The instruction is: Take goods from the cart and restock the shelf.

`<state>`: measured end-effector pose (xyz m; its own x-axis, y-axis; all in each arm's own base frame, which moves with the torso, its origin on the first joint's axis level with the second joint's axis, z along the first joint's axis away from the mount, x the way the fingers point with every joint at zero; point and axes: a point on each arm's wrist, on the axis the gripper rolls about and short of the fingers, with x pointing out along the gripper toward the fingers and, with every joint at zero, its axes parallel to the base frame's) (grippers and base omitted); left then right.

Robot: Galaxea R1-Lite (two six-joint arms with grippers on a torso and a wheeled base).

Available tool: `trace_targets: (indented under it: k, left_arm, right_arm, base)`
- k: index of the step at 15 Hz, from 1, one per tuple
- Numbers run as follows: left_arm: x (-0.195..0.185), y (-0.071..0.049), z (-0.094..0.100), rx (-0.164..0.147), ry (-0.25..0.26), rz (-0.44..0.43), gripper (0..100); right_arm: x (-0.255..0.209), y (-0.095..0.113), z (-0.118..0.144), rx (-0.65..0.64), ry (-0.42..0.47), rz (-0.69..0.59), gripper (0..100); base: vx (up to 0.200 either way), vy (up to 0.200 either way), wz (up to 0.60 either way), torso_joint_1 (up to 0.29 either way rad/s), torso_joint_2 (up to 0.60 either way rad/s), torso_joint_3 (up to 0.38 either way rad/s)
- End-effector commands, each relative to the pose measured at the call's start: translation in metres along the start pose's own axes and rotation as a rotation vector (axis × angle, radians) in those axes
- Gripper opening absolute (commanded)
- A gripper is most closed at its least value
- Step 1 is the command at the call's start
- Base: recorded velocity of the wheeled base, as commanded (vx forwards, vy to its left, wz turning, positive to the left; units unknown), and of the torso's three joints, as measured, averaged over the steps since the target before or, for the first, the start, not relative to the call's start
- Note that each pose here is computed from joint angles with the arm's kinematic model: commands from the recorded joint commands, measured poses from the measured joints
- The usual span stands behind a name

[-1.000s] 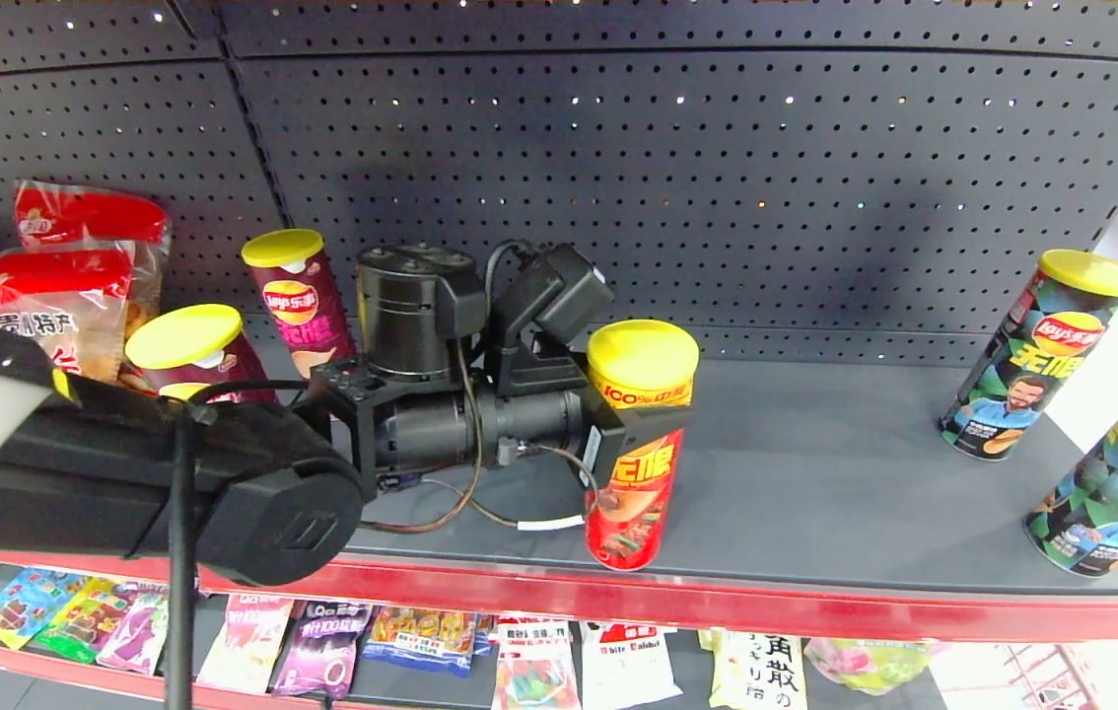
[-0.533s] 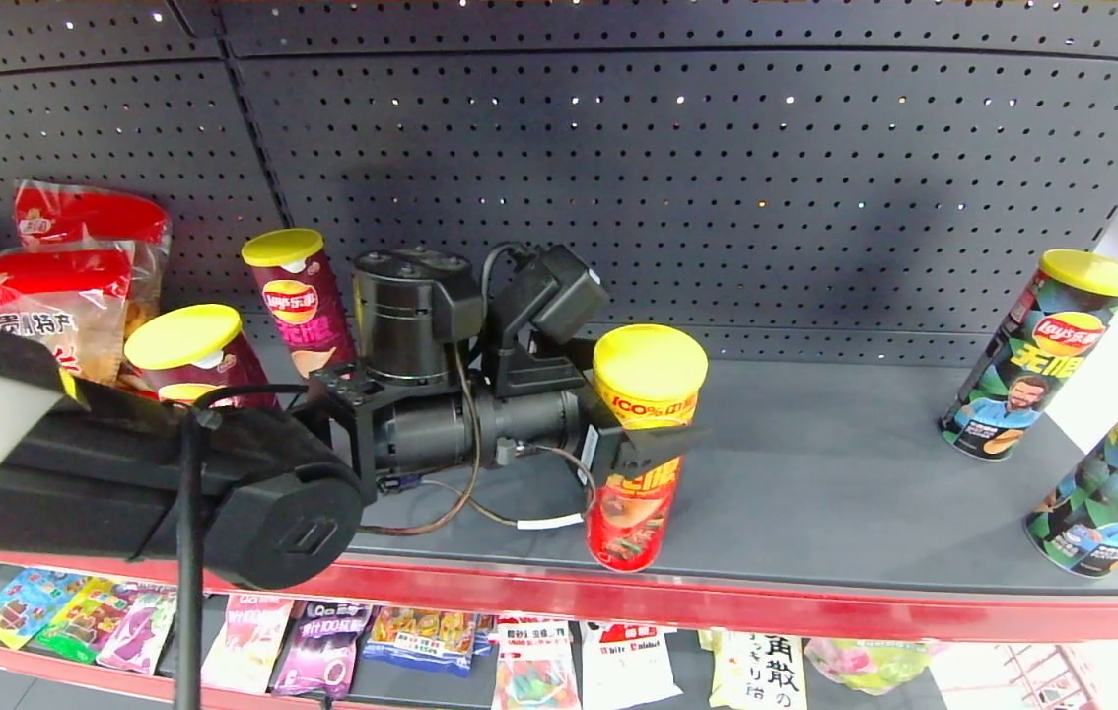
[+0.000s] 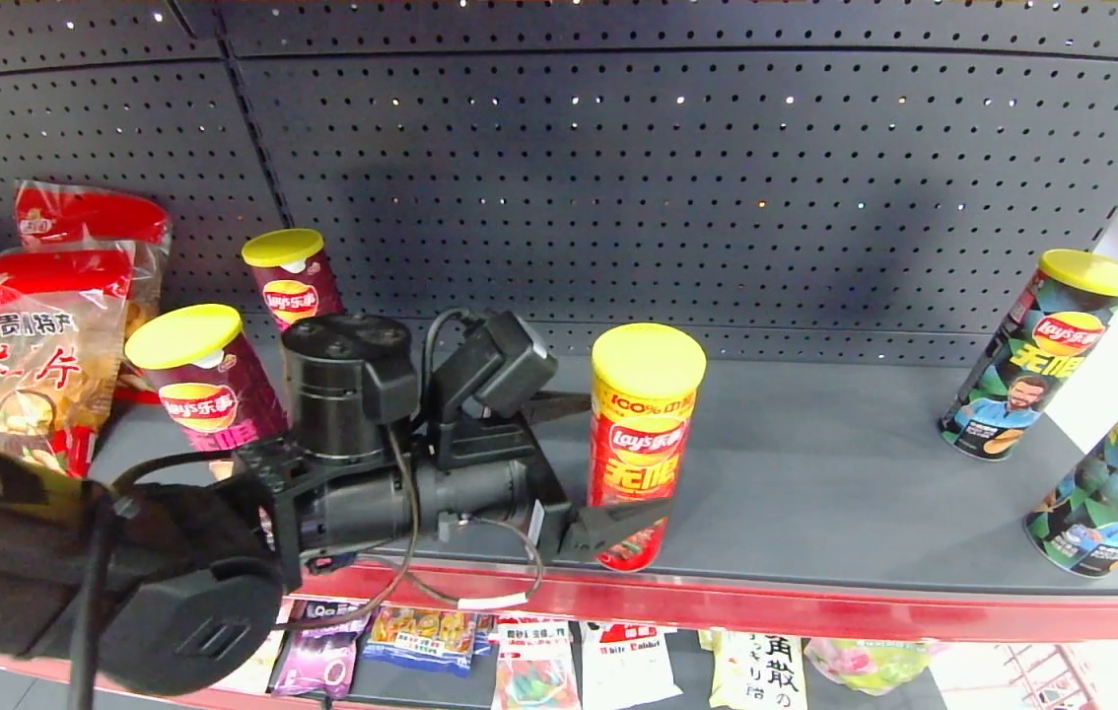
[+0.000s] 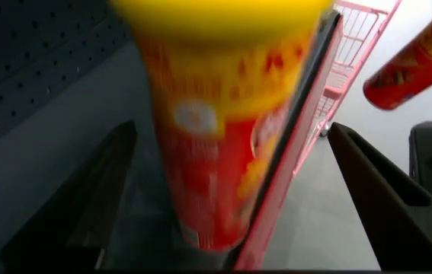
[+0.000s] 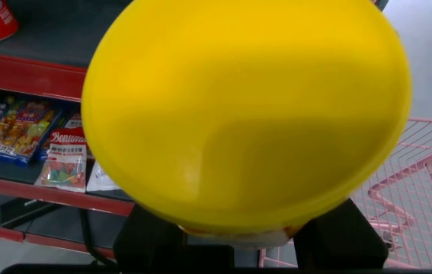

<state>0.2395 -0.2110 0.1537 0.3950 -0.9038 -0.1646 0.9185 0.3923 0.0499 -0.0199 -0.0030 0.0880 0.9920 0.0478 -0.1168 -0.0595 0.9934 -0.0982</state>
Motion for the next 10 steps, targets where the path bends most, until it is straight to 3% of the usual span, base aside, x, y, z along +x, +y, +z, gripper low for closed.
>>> trace_targets:
  k: [1, 5, 7, 10]
  left_arm:
    - [-0.035, -0.009, 0.0, 0.005, -0.018, 0.033, 100]
    - [-0.08, -0.025, -0.002, -0.003, -0.011, 0.189, 100]
    - [-0.102, -0.035, 0.003, -0.016, -0.043, 0.244, 100]
    - [-0.137, -0.052, 0.003, -0.054, -0.062, 0.369, 100]
  right_arm:
    - [0.0, 0.0, 0.0, 0.0, 0.002, 0.002, 0]
    - [0.0, 0.0, 0.0, -0.002, 0.003, 0.007, 0]
    - [0.0, 0.0, 0.0, -0.002, -0.001, 0.005, 0]
    - [0.0, 0.0, 0.0, -0.003, 0.0, 0.008, 0]
  base:
    - [0.0, 0.0, 0.0, 0.0, 0.0, 0.0]
    - [0.0, 0.0, 0.0, 0.0, 0.0, 0.0]
    - [0.0, 0.0, 0.0, 0.0, 0.0, 0.0]
    - [0.0, 0.0, 0.0, 0.0, 0.0, 0.0]
